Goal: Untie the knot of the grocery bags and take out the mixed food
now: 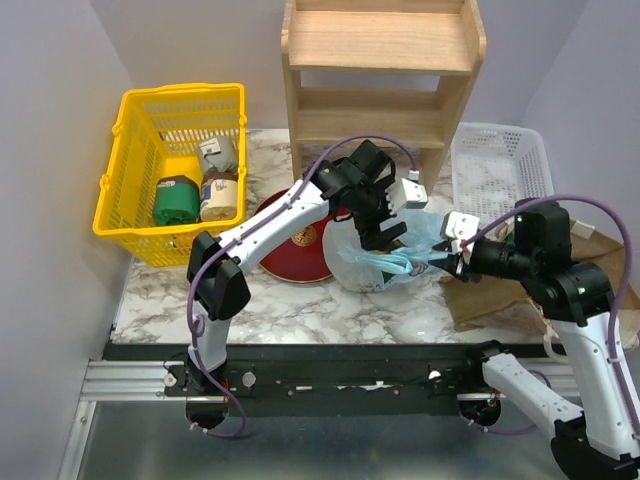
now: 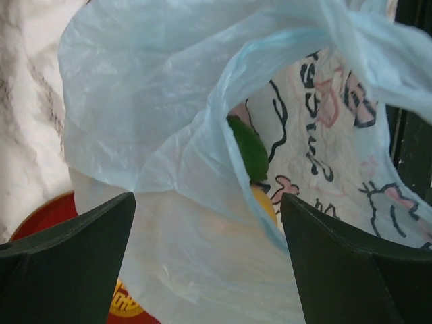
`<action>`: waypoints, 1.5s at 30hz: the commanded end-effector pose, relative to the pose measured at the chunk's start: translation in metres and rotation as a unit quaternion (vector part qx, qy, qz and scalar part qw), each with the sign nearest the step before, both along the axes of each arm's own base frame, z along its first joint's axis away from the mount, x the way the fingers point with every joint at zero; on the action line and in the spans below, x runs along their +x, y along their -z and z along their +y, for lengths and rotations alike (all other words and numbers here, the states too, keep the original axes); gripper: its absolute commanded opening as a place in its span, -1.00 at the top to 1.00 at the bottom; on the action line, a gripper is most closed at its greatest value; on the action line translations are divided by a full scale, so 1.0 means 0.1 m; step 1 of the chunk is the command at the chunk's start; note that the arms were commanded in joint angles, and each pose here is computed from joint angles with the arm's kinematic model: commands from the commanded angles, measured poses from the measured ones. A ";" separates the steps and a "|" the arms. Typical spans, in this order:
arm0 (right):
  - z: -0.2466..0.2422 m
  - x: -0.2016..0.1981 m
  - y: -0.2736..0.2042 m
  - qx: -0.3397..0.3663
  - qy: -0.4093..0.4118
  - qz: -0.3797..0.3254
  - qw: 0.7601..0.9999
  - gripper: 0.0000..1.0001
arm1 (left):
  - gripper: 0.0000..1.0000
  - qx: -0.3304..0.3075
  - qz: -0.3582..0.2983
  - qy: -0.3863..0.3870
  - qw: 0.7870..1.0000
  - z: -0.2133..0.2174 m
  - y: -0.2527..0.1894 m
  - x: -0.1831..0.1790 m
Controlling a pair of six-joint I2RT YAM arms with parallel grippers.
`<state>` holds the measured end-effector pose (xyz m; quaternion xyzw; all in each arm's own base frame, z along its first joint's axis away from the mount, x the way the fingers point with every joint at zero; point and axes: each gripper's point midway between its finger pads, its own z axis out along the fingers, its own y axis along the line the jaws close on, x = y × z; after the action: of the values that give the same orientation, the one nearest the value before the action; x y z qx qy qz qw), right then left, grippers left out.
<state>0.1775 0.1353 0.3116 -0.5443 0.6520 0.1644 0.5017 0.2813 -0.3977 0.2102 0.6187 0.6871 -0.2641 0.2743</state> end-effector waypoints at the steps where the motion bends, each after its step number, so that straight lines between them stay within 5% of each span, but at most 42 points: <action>1: 0.20 -0.28 0.35 -0.020 -0.095 0.042 0.994 0.22 | -0.95 -0.019 -0.073 -0.032 0.997 0.24 -0.50 0.06; 6: 0.44 -0.22 0.59 -0.026 -0.124 0.063 0.990 0.25 | -0.95 0.003 -0.063 -0.040 0.997 0.30 -0.34 0.05; 14: 0.35 0.46 1.00 0.006 0.090 0.090 0.992 0.33 | -0.95 0.003 -0.010 -0.006 1.000 0.13 0.01 0.02; 19: 0.26 0.56 1.06 0.008 0.139 0.085 0.987 0.31 | -0.93 0.006 0.005 -0.005 1.000 0.00 0.19 0.07; 22: 0.24 0.56 1.17 0.003 0.144 0.089 0.985 0.08 | -0.69 0.033 -0.023 -0.045 0.998 0.00 0.36 0.30; 25: 0.26 0.52 1.35 -0.009 0.130 0.103 0.986 -0.04 | 0.00 0.043 -0.029 -0.052 0.997 0.04 0.42 0.42; 28: 0.23 0.53 1.51 -0.028 0.125 0.102 0.986 -0.04 | 1.00 0.034 -0.015 -0.057 0.998 0.06 0.37 0.45; 39: -0.17 0.36 2.18 -0.128 0.145 0.091 0.977 -0.05 | 1.00 -0.125 -0.037 -0.019 0.991 0.01 -0.82 0.13; 45: -0.32 0.18 2.16 -0.154 0.145 0.102 0.972 -0.05 | 1.00 -0.106 -0.019 0.001 0.994 0.23 -0.69 -0.13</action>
<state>0.2046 0.1167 0.0936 -0.4836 0.7870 0.0661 0.3772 0.2907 -0.3836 0.2747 0.5804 0.6662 -0.2993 0.3602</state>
